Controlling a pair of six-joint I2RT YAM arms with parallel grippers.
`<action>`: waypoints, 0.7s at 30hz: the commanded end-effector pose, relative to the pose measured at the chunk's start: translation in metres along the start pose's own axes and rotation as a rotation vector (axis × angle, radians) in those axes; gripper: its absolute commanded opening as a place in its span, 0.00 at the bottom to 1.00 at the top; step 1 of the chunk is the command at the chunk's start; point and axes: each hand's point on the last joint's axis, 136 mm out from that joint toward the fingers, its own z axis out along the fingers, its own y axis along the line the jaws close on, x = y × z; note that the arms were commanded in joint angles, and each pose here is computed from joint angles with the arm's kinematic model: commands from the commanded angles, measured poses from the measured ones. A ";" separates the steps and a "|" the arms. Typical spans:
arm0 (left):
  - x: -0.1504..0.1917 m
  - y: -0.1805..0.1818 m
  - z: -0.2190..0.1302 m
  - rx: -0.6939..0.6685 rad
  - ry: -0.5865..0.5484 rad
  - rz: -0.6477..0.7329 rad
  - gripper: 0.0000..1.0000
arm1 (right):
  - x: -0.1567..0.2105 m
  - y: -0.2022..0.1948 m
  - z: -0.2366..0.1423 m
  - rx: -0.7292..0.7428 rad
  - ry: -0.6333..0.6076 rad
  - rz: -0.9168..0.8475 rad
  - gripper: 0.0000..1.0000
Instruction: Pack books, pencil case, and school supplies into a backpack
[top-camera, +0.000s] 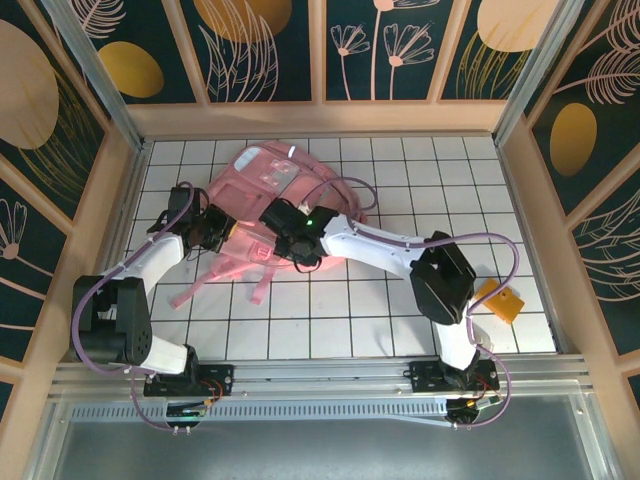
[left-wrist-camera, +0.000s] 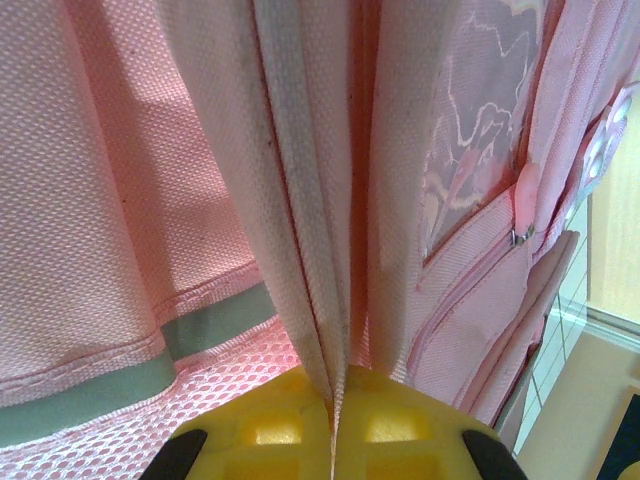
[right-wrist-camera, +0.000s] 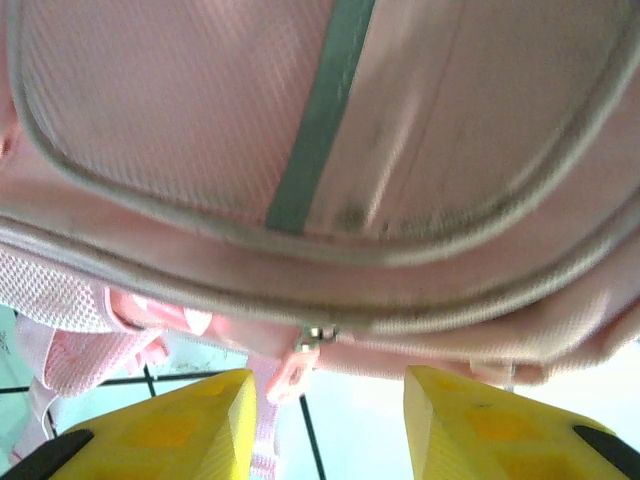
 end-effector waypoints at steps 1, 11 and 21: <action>-0.007 -0.001 -0.001 0.003 -0.019 -0.043 0.00 | -0.002 -0.007 0.006 0.086 -0.015 0.096 0.43; -0.007 -0.006 0.002 0.017 -0.009 -0.045 0.00 | 0.012 -0.001 0.042 0.171 0.034 0.078 0.37; -0.007 -0.004 0.002 0.021 -0.010 -0.037 0.00 | 0.003 0.002 0.049 0.209 0.012 0.071 0.11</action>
